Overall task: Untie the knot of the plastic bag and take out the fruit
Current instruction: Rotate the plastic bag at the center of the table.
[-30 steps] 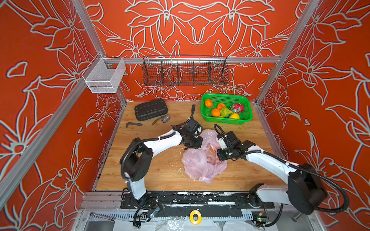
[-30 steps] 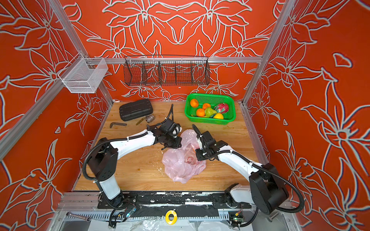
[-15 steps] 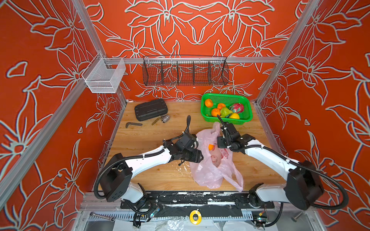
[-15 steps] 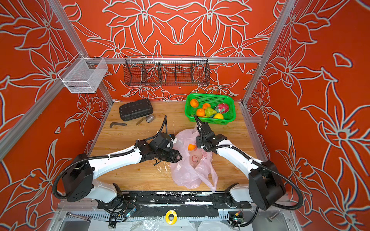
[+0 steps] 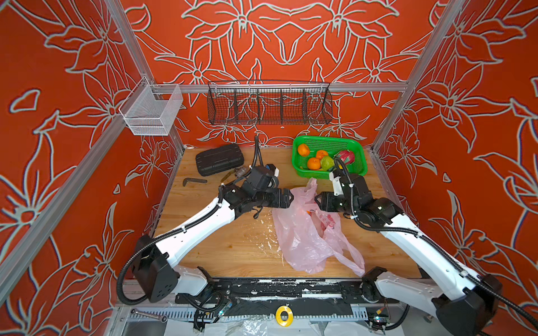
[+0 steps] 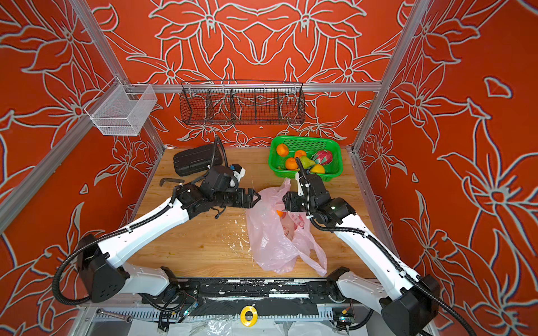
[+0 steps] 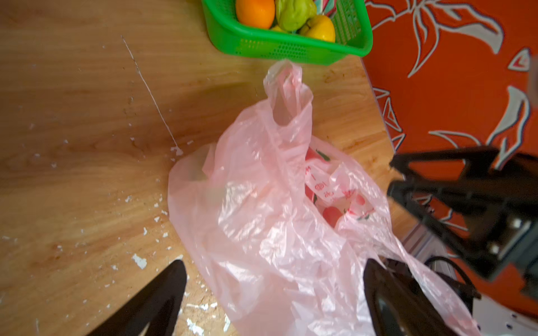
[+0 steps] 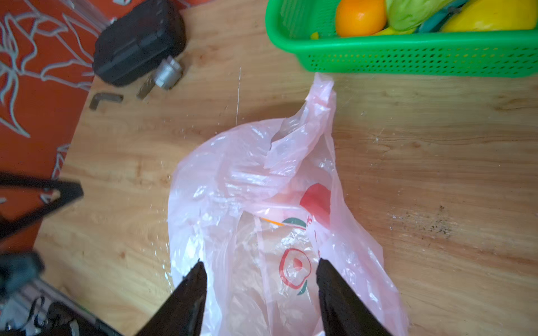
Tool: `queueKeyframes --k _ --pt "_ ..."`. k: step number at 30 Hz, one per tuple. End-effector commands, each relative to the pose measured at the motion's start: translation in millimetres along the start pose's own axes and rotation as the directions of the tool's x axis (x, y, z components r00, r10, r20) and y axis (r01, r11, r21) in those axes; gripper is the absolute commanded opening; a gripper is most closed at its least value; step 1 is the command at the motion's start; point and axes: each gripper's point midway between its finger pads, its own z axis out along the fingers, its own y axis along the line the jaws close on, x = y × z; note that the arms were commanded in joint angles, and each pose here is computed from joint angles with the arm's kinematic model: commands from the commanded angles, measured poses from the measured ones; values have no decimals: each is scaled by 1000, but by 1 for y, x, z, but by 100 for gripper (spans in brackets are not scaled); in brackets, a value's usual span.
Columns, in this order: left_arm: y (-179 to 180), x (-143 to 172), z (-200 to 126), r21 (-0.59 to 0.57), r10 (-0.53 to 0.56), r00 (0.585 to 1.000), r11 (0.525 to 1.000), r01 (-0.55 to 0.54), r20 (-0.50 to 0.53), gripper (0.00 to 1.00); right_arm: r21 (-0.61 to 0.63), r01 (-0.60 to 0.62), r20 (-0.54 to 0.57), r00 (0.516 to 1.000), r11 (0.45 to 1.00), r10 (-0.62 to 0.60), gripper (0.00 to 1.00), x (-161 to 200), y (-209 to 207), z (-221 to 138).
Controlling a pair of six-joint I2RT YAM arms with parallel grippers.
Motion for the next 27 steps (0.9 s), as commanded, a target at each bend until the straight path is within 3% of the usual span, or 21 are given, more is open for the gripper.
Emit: queueKeyframes --k 1,4,7,10,11,12,14,21,27 --pt "21 14 25 -81 -19 991 997 8 -133 96 -47 -104 -163 982 993 96 53 41 7 15" --pt "32 24 53 -65 -69 976 996 57 -207 96 -18 -105 -228 969 994 98 52 64 3 32" --pt "43 39 74 -62 -115 950 993 101 -292 89 -88 -50 -285 958 995 23 51 85 17 47" --pt "57 59 93 -74 -155 924 988 138 -349 71 -144 -30 -368 930 989 -26 51 109 30 61" --pt "61 66 99 -77 -168 919 986 150 -356 59 -147 -16 -387 921 989 -43 52 116 32 67" --pt "65 72 103 -73 -181 916 984 165 -359 48 -131 1 -399 915 991 -54 57 122 31 73" --pt "71 82 108 -80 -197 913 980 180 -357 37 -75 41 -414 908 996 -69 66 130 24 81" --pt "80 101 113 -42 -193 923 981 190 -334 25 167 38 -251 968 985 5 87 110 -21 77" --pt "77 115 105 1 -160 932 985 170 -326 23 220 -27 -68 997 975 43 88 78 -29 86"
